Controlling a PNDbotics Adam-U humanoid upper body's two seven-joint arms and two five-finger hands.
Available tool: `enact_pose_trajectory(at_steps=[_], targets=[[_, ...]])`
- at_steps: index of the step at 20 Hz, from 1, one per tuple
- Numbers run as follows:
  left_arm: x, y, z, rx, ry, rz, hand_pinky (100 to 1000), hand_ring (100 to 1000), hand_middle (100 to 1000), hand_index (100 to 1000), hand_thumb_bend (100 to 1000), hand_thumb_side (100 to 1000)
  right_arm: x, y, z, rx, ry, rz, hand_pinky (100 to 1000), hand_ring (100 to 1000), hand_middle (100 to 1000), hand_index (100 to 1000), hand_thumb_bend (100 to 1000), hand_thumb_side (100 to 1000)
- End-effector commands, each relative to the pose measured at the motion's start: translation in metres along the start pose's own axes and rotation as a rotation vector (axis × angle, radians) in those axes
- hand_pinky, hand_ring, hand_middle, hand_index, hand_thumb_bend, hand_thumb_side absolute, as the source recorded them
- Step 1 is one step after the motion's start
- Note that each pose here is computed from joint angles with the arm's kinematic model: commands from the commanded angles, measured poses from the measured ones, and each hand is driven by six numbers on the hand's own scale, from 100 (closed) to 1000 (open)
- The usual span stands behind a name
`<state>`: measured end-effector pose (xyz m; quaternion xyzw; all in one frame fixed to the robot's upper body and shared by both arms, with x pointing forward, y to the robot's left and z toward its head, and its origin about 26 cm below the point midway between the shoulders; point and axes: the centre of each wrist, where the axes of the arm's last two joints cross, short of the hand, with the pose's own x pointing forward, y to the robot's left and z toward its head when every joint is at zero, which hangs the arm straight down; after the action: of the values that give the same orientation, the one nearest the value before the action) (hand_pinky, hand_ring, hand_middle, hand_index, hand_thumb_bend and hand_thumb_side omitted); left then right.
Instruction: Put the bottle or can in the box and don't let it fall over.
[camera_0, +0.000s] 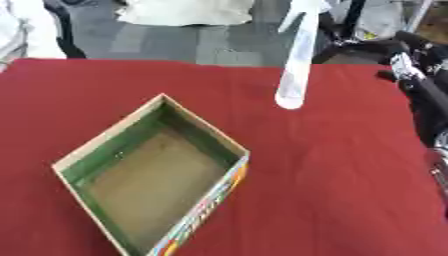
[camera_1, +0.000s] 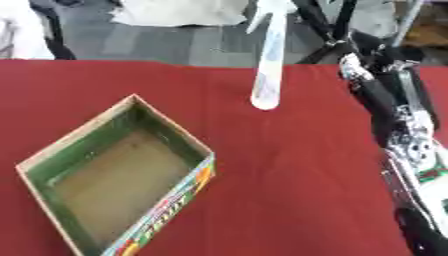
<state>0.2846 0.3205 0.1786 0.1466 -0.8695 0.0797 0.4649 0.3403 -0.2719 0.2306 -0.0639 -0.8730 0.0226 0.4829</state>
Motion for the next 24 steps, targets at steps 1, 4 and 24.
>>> enact_pose_trajectory(at_steps=[1,4,24], targets=[[0.008,0.003,-0.002,-0.006,-0.03,-0.011,688,750,748,746,100,666,0.017,-0.005,-0.01,0.018,-0.045,0.052,796,805,790,850,100,397],[0.007,0.003,-0.002,-0.01,-0.026,-0.013,689,750,748,746,100,664,0.028,-0.005,-0.025,0.046,-0.057,0.099,801,820,806,858,100,407],[0.006,0.002,0.001,-0.062,-0.002,-0.025,689,750,747,745,100,663,0.027,-0.038,-0.176,0.098,0.183,0.477,821,850,836,871,100,474]])
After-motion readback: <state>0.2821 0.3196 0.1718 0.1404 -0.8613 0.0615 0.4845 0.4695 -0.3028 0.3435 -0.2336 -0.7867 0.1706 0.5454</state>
